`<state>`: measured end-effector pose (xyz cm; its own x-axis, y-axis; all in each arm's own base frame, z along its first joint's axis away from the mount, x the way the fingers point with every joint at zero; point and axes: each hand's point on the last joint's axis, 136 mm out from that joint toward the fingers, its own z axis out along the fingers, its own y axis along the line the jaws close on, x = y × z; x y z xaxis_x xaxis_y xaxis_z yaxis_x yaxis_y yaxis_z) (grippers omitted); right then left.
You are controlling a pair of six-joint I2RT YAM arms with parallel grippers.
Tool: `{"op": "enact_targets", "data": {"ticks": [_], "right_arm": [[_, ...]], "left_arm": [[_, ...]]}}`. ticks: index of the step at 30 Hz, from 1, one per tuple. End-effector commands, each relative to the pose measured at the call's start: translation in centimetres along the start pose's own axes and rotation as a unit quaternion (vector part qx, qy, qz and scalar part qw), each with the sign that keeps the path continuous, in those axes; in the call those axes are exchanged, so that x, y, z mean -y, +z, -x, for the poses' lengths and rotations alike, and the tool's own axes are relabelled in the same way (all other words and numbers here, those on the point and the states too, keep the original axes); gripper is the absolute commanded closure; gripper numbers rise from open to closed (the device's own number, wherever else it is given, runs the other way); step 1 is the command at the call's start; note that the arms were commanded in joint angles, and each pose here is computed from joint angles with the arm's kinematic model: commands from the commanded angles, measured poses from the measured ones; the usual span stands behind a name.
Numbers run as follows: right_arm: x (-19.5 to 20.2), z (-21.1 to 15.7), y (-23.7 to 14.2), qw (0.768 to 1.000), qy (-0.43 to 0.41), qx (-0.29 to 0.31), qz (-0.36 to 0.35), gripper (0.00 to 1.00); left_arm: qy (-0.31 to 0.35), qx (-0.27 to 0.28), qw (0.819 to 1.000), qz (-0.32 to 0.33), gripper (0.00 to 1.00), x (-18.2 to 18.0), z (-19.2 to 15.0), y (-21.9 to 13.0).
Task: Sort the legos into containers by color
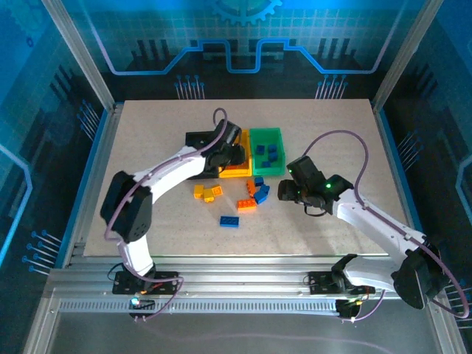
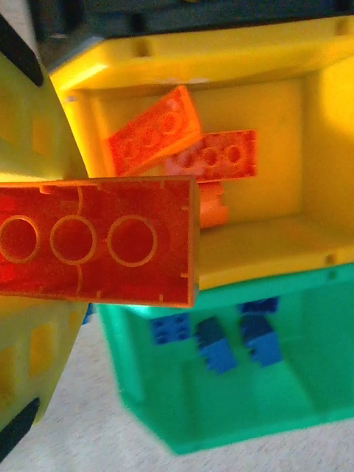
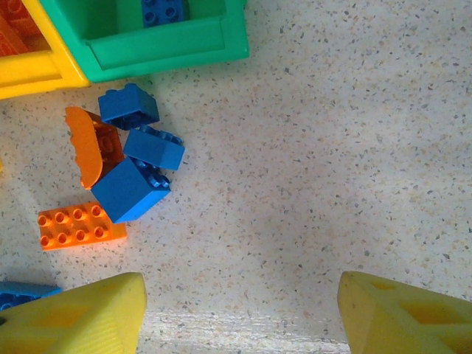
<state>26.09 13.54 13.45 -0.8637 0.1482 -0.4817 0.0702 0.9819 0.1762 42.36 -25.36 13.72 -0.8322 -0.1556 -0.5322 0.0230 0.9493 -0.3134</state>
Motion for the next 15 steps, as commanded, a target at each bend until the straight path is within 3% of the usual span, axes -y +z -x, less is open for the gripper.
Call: {"op": "enact_targets", "data": {"ticks": [1, 9, 12, 15], "right_arm": [[0.0, -0.6, 0.4, 1.0, 0.01, -0.012, 0.006, 0.29], [-2.6, -3.1, 1.8, 0.996, -0.033, -0.049, 0.068, 0.29], [-3.1, -3.4, 2.4, 0.995, -0.036, -0.058, 0.07, 0.29], [-3.6, -3.4, 3.1, 0.996, -0.02, -0.064, 0.065, 0.28]], "left_arm": [[-0.002, -0.01, 0.999, 0.038, 0.72, -1.3, 1.3, 1.5], [-0.028, -0.016, 0.999, 0.044, 0.47, -1.4, 3.4, 3.4], [-0.035, -0.004, 0.999, 0.018, 0.35, -0.3, 4.2, 1.7], [-0.038, 0.018, 0.999, -0.019, 0.16, 1.0, 4.8, -1.0]]}}
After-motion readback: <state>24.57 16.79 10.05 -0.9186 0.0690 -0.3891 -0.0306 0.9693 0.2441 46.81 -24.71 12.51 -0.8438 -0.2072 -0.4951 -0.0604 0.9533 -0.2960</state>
